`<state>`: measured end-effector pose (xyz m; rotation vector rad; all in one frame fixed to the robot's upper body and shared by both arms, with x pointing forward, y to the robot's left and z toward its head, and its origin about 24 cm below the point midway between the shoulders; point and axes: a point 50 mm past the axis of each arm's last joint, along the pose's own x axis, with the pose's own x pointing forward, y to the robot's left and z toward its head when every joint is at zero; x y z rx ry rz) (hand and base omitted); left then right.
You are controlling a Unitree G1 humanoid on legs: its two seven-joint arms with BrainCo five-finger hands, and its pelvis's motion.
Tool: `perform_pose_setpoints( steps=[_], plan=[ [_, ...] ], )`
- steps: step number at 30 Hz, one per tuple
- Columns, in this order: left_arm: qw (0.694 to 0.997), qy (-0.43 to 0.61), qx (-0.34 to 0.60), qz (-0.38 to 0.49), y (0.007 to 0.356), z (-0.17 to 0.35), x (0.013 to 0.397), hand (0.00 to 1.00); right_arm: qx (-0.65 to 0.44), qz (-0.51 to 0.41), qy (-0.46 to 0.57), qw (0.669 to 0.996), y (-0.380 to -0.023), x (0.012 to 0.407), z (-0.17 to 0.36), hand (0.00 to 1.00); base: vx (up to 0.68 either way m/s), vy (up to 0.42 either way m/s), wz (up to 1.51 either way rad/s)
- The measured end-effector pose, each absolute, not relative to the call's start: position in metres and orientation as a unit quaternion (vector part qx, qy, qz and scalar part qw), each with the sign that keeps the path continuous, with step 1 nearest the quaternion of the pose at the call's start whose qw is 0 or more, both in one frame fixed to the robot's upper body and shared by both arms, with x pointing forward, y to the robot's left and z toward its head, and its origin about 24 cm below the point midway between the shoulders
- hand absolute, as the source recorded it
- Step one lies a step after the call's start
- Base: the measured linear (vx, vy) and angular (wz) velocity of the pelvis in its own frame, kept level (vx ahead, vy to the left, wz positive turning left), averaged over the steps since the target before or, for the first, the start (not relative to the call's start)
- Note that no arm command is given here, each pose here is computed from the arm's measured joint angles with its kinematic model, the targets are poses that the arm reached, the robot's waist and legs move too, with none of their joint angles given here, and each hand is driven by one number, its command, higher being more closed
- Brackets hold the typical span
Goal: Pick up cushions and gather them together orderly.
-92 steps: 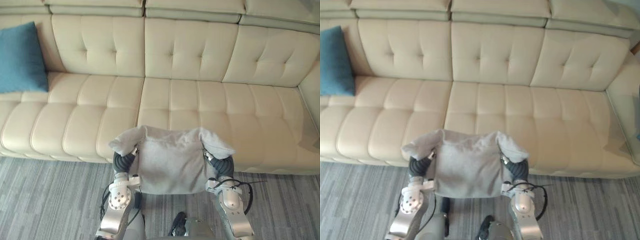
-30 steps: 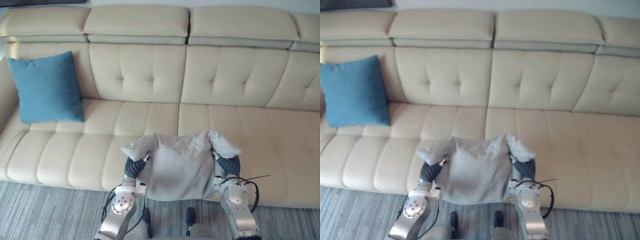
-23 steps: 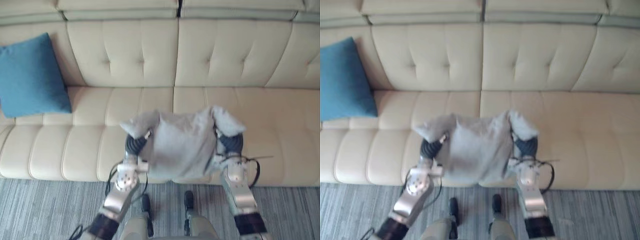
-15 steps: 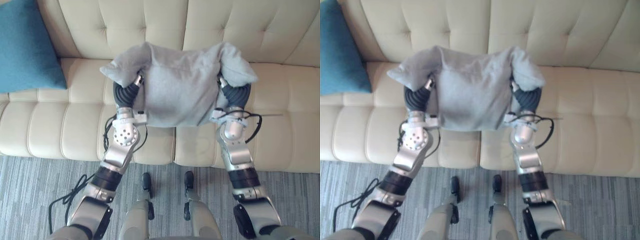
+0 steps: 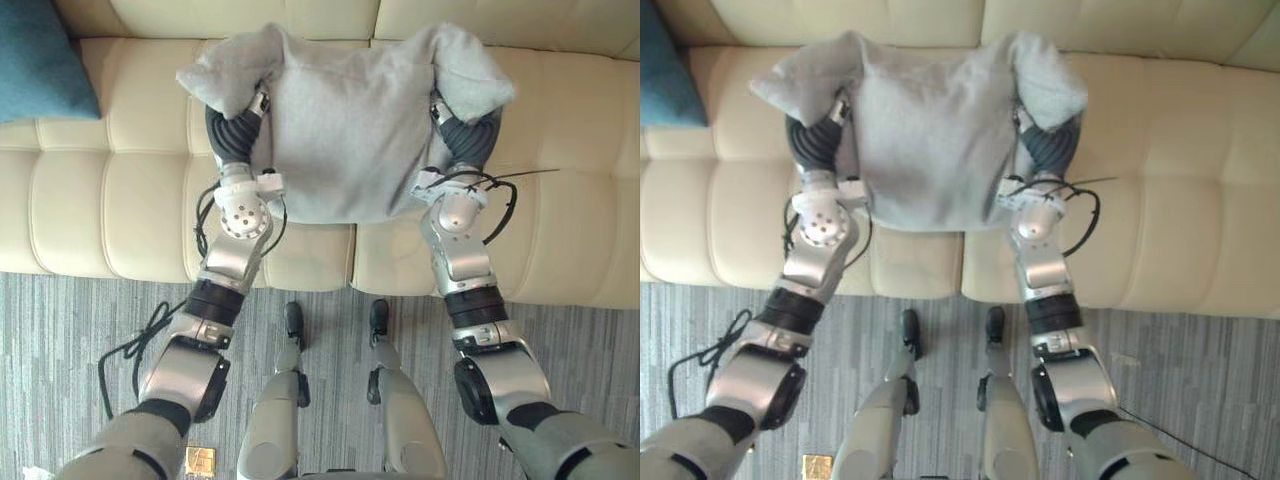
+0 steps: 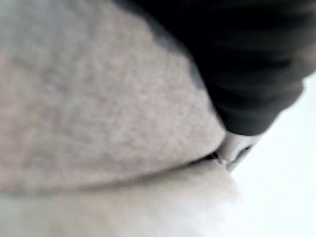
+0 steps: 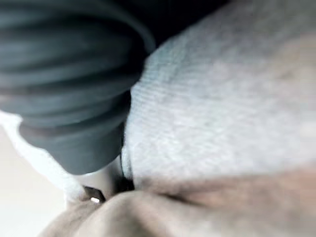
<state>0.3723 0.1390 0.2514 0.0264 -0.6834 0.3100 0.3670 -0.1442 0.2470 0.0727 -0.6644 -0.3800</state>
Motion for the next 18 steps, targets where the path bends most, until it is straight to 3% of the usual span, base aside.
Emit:
perform_pose_setpoints(
  steps=[9, 18],
  plan=[
    [0.897, -0.387, 0.068, 0.202, 0.182, 0.334, 0.381, 0.0, 0.074, -0.212, -0.384, 0.896, -0.169, 0.372, 0.323, 0.0, -0.05, 0.014, -0.03],
    [0.894, -0.38, -0.061, 0.23, 0.232, 0.35, 0.372, 0.0, 0.14, -0.209, -0.384, 0.888, -0.208, 0.368, 0.339, 0.0, 0.0, 0.0, 0.0]
  ],
)
